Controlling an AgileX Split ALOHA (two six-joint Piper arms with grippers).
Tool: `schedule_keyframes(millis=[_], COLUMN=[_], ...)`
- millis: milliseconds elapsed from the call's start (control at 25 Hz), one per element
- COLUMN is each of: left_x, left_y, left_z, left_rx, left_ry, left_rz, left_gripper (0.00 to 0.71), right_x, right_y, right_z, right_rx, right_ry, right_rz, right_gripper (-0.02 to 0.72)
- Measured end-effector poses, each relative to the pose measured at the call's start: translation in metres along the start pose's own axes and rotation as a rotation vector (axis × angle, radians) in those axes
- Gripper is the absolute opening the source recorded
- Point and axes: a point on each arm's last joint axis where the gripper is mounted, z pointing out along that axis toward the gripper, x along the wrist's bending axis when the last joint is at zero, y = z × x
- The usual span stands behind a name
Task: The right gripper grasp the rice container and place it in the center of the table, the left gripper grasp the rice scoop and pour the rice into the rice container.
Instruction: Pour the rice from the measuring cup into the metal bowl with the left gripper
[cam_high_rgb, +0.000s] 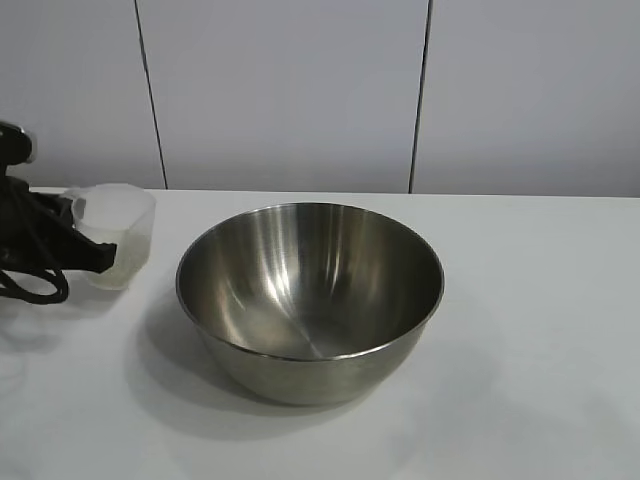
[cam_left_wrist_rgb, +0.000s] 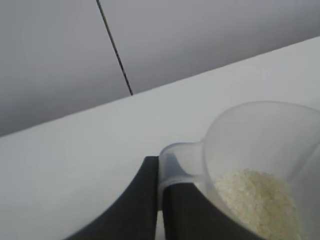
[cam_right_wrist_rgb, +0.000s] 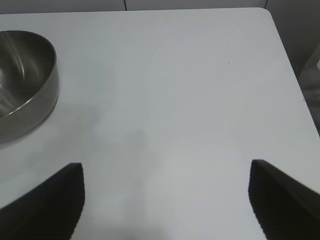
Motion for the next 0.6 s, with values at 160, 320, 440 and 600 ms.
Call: schedule_keyframes(millis=[160, 320, 440, 600], left_x=[0.000, -0.025, -0.053, -0.085], left_y=[0.047, 0.086, 0.102, 0.107], left_z=[0.008, 0.018, 0.020, 0.023], left_rx=[-0.015, 0.010, -0.002, -0.084], left_ry=[-0.097, -0.261, -0.398, -0.494], left_rz=[0.147, 0.426, 0.700, 0.974], left_gripper=[0.008, 0.008, 0.008, 0.008], right_x=[0.000, 0.000, 0.000, 0.000], right_y=[0.000, 0.000, 0.000, 0.000], right_z=[0.000, 0.000, 0.000, 0.000], right_rx=[0.000, 0.000, 0.000, 0.000], right_ry=[0.000, 0.000, 0.000, 0.000], right_rz=[0.000, 0.000, 0.000, 0.000], right_gripper=[0.610, 0.610, 0.610, 0.610])
